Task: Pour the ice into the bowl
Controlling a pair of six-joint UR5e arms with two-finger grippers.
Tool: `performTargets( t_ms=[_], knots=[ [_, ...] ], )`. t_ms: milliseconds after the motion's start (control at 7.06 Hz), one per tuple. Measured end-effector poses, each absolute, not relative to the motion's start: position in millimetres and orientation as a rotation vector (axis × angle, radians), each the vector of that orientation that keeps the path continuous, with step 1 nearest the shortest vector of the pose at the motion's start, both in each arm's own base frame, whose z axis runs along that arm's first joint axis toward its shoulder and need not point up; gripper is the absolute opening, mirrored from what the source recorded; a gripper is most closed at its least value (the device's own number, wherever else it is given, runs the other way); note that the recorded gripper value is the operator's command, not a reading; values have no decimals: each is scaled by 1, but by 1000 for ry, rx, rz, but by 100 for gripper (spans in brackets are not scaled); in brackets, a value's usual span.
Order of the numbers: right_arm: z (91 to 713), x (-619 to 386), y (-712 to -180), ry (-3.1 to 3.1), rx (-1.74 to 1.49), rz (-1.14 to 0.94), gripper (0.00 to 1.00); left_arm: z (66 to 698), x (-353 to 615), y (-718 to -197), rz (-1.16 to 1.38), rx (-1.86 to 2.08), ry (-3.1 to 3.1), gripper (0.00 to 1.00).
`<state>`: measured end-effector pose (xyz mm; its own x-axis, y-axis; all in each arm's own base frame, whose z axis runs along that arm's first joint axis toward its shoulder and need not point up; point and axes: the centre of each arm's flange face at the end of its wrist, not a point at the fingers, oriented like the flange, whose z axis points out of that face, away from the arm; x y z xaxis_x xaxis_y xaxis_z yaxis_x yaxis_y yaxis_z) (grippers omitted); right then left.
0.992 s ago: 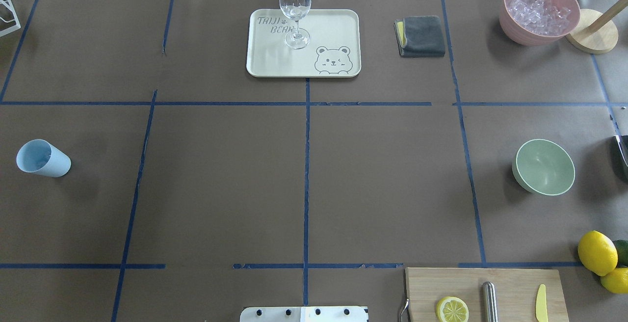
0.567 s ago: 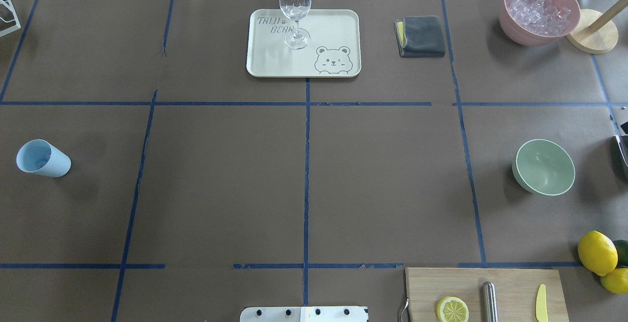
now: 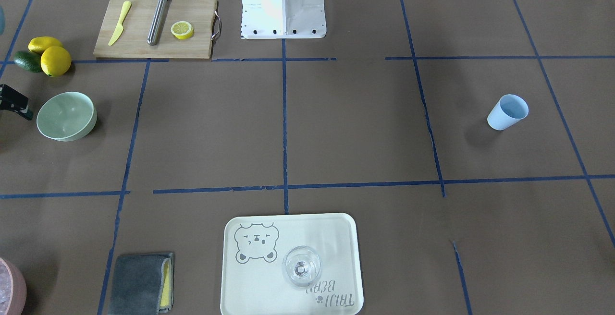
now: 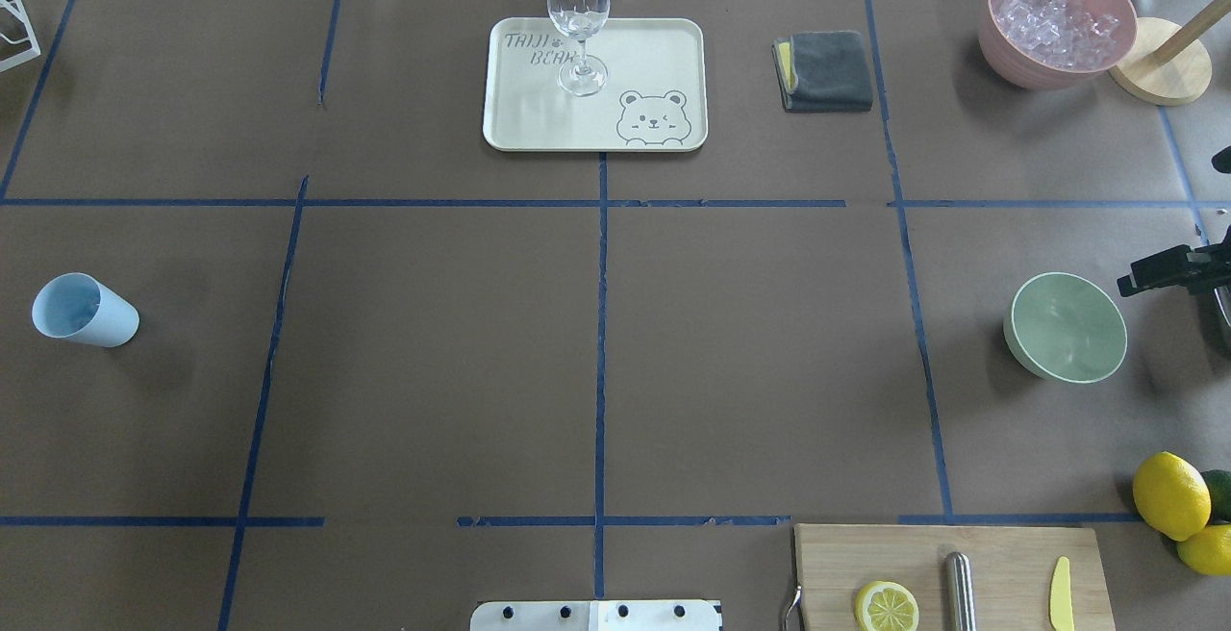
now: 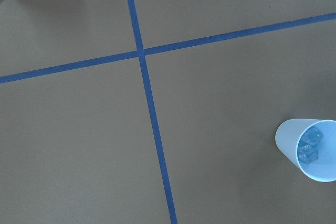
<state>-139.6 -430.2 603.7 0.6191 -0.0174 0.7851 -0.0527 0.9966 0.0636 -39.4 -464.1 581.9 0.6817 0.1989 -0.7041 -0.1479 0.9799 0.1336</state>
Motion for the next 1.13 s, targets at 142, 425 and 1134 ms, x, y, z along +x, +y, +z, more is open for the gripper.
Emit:
performTargets(
  t_ms=[142,425,1134],
  knots=[
    [610,-150,-422,-932,85,67,95,581,-39,-464,195,69,797,100],
    [618,-171,-411,-915,94,86,83,580,-40,-464,196,71,797,100],
    [623,-194,-397,-914,59,43,0,582,-39,-464,195,68,797,100]
  ],
)
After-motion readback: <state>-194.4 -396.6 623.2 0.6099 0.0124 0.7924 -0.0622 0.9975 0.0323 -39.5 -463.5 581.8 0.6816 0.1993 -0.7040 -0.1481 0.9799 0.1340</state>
